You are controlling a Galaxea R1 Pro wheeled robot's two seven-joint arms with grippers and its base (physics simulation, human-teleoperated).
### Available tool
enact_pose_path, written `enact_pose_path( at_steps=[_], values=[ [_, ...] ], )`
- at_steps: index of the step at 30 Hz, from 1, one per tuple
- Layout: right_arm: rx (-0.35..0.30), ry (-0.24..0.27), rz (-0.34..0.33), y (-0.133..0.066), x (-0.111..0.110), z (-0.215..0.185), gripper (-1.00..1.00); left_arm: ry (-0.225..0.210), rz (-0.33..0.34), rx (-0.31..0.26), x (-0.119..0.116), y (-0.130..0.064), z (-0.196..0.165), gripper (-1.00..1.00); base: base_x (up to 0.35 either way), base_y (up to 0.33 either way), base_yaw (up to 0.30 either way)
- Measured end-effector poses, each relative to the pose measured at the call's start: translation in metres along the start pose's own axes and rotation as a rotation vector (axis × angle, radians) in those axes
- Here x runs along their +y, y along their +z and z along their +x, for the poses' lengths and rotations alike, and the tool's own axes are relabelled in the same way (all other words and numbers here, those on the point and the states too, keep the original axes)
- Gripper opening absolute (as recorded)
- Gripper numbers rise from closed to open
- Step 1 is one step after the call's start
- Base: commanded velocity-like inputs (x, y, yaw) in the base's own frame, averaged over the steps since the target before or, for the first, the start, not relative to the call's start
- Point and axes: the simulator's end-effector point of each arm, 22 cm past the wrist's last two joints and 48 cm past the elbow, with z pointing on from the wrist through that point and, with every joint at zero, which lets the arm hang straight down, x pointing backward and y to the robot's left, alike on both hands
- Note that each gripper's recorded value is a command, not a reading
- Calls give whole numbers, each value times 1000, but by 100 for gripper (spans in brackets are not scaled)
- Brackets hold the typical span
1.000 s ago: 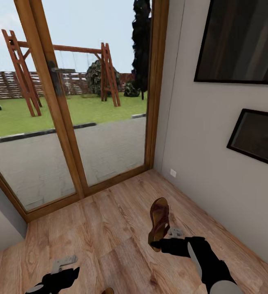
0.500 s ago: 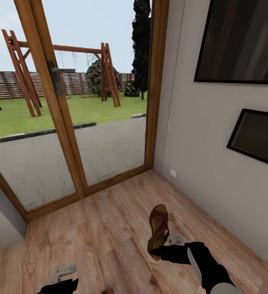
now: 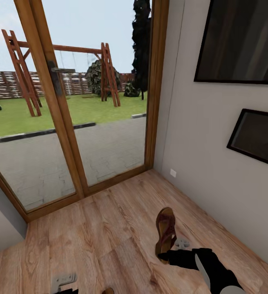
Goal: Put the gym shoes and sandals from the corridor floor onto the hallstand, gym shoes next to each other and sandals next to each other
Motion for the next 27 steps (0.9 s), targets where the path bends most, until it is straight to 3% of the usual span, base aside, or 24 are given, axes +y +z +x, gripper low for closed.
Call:
enact_pose_path(
  at_steps=[6, 7, 8, 9, 10, 13, 14, 15, 17, 18, 21, 27],
  values=[
    [-14, -8, 30, -6, -24, 3, -100, 0, 0, 14, 0, 2, 7, 100, 0, 0, 0],
    [-152, -103, 63, -10, -58, 3, -100, 0, 0, 14, 0, 2, 7, 100, 0, 0, 0],
    [-203, -164, 130, -29, -106, 17, -100, 0, 0, 14, 0, 2, 7, 100, 0, 0, 0],
    [-327, -257, 130, -37, -103, -6, -100, 0, 0, 14, 0, 2, 7, 100, 0, 0, 0],
    [-443, -303, 143, -50, -105, -29, -100, 0, 0, 14, 0, 2, 6, 100, 0, 0, 0],
    [-496, -275, 193, -72, -136, -27, -100, 0, 0, 14, 0, 2, 6, 100, 0, 0, 0],
    [-556, -232, 226, -88, -152, -32, -100, 0, 0, 14, 0, 2, 6, 100, 0, 0, 0],
    [-670, -167, 284, -113, -175, -40, -100, 1, 1, 14, 0, 2, 6, 100, 0, 0, 0],
    [-703, -176, 298, -120, -179, -41, -100, 2, 1, 14, -1, 2, 7, 100, 0, 0, 0],
    [-755, -157, 326, -131, -186, -45, -100, 3, 2, 14, -1, 2, 7, 100, 0, 0, 0],
    [-836, -161, 363, -147, -191, -53, -100, 4, 3, 14, -2, 2, 7, 100, 0, 0, 0],
    [-914, -191, 396, -163, -192, -61, -100, 5, 3, 14, -2, 2, 7, 100, 0, 0, 0]
  ],
)
